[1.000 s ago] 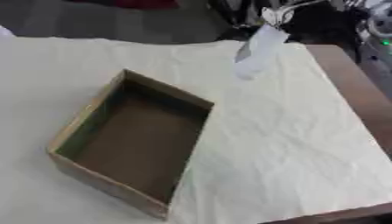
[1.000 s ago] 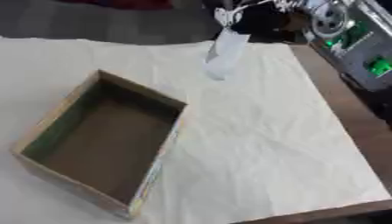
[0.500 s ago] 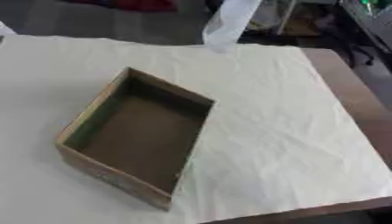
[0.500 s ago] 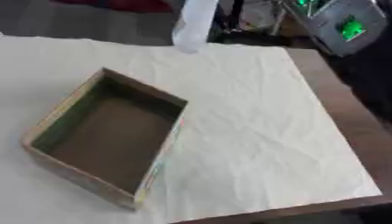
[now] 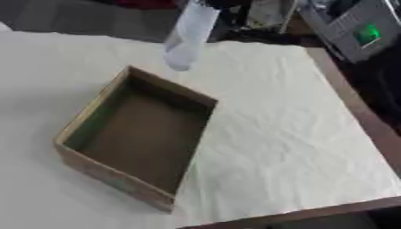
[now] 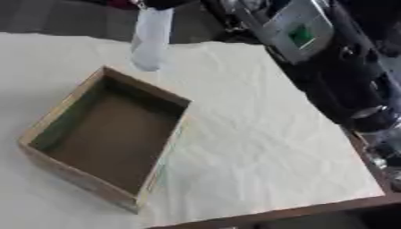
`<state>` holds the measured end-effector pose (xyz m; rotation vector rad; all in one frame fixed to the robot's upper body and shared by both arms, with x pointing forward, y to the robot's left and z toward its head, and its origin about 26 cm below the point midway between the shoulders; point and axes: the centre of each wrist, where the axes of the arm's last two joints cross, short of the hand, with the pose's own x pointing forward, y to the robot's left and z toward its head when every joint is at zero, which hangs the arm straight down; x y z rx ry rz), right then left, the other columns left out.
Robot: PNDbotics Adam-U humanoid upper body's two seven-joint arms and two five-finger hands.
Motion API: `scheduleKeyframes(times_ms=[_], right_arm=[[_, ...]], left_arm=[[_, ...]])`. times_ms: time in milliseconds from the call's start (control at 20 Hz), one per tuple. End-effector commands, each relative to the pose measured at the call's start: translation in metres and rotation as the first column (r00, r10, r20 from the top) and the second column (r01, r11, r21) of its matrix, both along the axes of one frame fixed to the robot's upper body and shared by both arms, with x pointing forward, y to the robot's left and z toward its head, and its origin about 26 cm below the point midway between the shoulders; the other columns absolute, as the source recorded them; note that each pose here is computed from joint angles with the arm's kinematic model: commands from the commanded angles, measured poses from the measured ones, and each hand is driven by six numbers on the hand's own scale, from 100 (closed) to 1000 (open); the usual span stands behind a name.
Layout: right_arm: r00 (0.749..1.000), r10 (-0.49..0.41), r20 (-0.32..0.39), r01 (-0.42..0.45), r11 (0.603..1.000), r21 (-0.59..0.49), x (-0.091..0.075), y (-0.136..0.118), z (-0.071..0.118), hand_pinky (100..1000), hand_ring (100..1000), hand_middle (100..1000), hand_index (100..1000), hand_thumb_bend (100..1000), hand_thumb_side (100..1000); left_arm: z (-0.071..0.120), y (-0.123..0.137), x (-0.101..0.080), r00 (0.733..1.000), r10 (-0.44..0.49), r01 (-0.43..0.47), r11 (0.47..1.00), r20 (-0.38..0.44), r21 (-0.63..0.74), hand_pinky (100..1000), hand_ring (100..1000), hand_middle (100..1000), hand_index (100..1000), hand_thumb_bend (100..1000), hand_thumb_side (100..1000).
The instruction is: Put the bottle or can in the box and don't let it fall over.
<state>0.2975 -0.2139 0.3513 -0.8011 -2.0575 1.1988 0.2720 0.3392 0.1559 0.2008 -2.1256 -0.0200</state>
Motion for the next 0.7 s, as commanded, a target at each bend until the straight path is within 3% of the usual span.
scheduleKeyframes(times_ms=[50, 700], right_arm=[[1.0, 0.019, 0.022, -0.019, 1.0, -0.002, -0.003, 0.011, 0.001, 100, 100, 100, 101, 100, 185], [0.999, -0.033, -0.038, 0.035, 0.999, 0.035, 0.001, 0.028, -0.024, 100, 100, 100, 110, 100, 151]], left_arm=[[0.001, 0.006, 0.0, 0.999, 0.044, -0.044, 0.999, -0.002, -0.004, 912, 536, 723, 807, 113, 793], [-0.009, 0.012, 0.006, 0.996, 0.076, -0.077, 0.997, -0.035, -0.021, 915, 534, 725, 807, 116, 811]])
